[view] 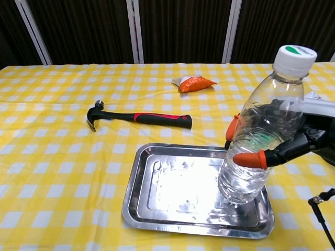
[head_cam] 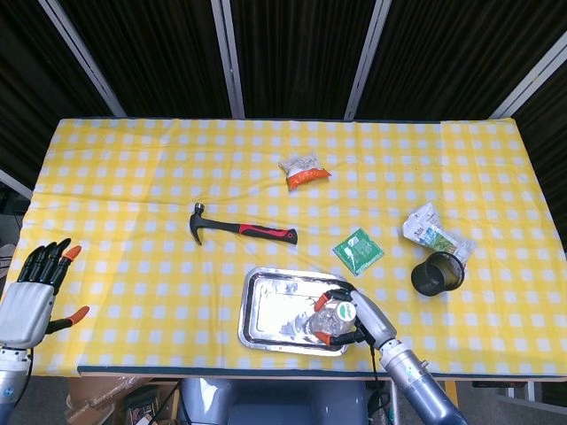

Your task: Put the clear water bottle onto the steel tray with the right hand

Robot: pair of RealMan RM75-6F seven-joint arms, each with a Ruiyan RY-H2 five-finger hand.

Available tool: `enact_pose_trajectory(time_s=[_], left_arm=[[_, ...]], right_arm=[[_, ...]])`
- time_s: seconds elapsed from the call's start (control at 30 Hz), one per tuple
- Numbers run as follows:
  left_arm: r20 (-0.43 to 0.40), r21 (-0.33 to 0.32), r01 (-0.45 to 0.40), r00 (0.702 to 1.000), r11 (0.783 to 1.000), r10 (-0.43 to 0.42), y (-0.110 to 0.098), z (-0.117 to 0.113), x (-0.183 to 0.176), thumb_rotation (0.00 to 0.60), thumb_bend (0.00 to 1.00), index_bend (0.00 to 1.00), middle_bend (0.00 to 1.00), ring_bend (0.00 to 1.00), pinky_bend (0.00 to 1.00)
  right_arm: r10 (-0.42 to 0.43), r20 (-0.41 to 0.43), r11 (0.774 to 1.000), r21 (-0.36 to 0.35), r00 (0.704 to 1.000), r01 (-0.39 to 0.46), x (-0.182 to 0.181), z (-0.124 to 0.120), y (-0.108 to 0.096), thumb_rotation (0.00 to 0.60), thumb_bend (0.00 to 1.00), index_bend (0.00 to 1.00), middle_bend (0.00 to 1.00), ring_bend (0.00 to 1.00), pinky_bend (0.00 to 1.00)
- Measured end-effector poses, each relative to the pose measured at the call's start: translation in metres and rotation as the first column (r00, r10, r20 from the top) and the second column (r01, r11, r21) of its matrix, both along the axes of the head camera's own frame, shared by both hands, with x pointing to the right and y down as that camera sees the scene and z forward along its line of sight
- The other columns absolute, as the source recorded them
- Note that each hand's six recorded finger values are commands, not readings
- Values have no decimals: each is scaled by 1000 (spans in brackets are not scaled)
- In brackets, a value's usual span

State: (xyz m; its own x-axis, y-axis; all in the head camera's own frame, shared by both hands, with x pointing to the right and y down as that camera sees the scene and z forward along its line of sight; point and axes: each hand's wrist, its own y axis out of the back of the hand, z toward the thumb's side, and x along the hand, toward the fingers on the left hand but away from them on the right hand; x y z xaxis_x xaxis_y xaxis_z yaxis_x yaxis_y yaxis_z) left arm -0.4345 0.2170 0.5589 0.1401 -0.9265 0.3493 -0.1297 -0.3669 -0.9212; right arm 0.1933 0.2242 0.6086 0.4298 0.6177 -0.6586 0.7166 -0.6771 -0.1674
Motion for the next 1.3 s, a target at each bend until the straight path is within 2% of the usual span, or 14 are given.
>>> enact_pose_trajectory(time_s=[0.2, 0.4, 0.6, 0.73, 0.93, 1.1, 1.3], left_arm=[[-30, 36, -5, 1000, 999, 6, -1, -8, -1, 600, 189, 76, 0, 0, 0], [-46, 44, 3, 999, 999, -1, 0, -13, -3, 600, 189, 76, 0, 0, 0], [-39, 40, 22, 999, 999, -20, -2, -12, -8, 600, 189, 76, 0, 0, 0], [-38, 39, 19, 999, 999, -17, -2, -12, -7, 600, 189, 76, 0, 0, 0], [-33, 28, 18, 999, 999, -17, 0, -11, -7, 600, 189, 76, 0, 0, 0], [-33, 26, 29, 999, 999, -28, -1, -11, -10, 600, 189, 76, 0, 0, 0], [-34, 23, 23, 999, 999, -22, 0, -11, -8, 600, 189, 76, 0, 0, 0]], right_arm=[[9, -18, 1000, 1, 1000, -9, 7, -1, -4, 600, 494, 650, 533, 262, 0], [-4, -33, 1000, 21, 999, 4, 12, -15, -15, 600, 495, 650, 533, 262, 0], [-7, -41, 997, 73, 999, 10, 15, -51, -36, 600, 495, 650, 533, 262, 0], [-6, -40, 990, 140, 999, 12, 15, -83, -58, 600, 494, 650, 533, 262, 0], [10, -3, 984, 178, 1000, -10, 22, -107, -85, 600, 494, 650, 533, 262, 0], [-6, -30, 991, 136, 1000, 10, 31, -113, -92, 600, 494, 650, 533, 262, 0], [-29, -51, 999, 12, 998, 30, 31, -88, -64, 600, 495, 650, 533, 262, 0]])
